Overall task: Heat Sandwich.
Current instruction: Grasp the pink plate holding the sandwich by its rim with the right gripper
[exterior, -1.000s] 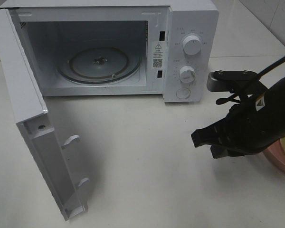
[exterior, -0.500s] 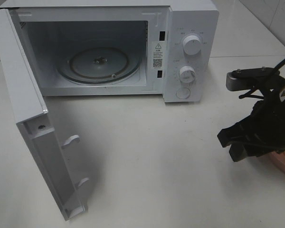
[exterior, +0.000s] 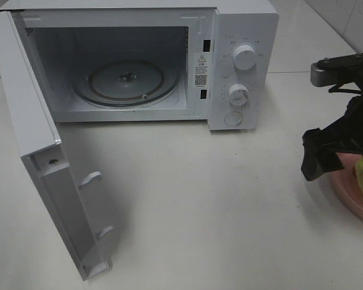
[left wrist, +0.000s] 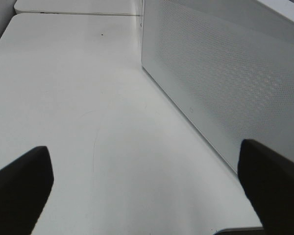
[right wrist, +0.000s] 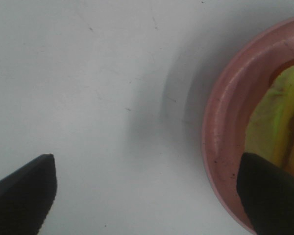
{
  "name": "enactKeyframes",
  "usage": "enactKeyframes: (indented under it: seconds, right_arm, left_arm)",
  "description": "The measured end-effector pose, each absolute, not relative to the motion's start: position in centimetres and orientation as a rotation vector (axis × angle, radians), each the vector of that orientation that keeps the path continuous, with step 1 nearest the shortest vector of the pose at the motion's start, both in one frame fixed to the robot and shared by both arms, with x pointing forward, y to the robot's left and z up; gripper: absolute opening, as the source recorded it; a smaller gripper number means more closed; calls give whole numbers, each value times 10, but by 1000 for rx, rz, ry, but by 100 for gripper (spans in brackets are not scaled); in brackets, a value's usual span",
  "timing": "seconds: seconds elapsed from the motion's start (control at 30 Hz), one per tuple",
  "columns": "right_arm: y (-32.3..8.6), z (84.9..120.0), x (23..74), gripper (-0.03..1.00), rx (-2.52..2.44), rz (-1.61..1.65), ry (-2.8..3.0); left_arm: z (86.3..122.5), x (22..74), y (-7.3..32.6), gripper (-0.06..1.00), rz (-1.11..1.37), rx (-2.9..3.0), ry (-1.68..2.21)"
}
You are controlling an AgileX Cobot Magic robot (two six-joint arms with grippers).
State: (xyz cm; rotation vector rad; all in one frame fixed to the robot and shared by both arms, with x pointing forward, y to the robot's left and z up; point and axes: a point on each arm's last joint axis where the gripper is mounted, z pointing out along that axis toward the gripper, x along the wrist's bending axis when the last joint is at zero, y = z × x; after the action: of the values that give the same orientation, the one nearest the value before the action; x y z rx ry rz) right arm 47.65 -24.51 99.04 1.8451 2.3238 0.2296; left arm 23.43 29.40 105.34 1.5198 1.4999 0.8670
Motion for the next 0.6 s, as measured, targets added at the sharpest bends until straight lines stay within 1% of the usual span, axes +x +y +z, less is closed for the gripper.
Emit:
enactKeyframes:
  seconds: [0.13,0.33,0.6]
  right_arm:
    - [-262,990,480,95,1892,200,2263]
    - [-271,985,485,94,1938,169,2238]
    - [-273,955,500,94,1970,62,2282]
  left_arm:
    - [1053,234,294,96,867,1520,1500]
    - [1053,234,294,96,867,1520,1500]
    - [1053,234,294,96,867,1520,1500]
